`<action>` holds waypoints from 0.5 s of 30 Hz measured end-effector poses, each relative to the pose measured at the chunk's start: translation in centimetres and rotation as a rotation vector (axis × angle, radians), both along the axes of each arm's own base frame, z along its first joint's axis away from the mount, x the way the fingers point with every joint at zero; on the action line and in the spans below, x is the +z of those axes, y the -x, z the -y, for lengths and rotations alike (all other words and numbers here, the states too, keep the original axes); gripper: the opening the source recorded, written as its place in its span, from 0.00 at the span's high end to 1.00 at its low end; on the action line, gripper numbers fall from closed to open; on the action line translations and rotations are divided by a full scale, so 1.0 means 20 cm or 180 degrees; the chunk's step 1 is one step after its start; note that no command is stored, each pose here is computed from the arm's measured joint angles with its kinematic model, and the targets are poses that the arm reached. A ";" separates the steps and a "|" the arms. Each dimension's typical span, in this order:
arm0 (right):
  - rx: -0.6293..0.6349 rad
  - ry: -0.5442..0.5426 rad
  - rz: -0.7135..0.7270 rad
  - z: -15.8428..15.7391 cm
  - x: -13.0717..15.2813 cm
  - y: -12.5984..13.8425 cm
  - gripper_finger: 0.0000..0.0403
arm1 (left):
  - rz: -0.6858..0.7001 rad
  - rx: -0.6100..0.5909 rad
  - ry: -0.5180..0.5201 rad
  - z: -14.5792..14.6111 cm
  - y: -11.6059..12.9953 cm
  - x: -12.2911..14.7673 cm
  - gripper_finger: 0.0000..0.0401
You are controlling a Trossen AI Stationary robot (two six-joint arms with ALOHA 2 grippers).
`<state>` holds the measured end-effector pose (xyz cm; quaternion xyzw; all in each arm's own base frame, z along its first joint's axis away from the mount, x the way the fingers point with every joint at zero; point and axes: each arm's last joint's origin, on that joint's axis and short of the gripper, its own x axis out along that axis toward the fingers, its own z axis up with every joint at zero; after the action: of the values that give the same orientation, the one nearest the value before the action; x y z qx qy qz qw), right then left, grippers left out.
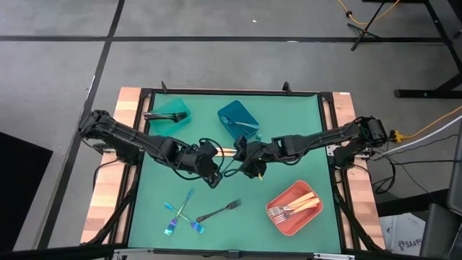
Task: Sort silverware by color (type)
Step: Put the purple fork into the blue bin
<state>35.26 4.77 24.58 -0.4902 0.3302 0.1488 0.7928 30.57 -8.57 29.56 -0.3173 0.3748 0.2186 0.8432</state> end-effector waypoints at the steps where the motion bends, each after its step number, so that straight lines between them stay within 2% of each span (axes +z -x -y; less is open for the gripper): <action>1: 0.0010 0.0012 -0.0001 0.00 0.00 0.00 1.00 | 0.0028 0.0026 0.0065 0.00 -0.01 0.00 0.82; 5: 0.0029 0.0031 0.0001 0.00 0.00 0.00 1.00 | 0.0069 0.0061 0.0216 -0.01 -0.04 -0.02 0.82; 15: 0.0133 0.0124 0.0018 0.00 0.00 0.00 1.00 | 0.0109 0.0233 0.0106 -0.04 -0.09 -0.05 0.82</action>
<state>35.34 4.78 24.65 -0.5128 0.3205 0.1575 0.7807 32.37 -7.78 28.46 -0.3486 0.3520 0.2376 0.8355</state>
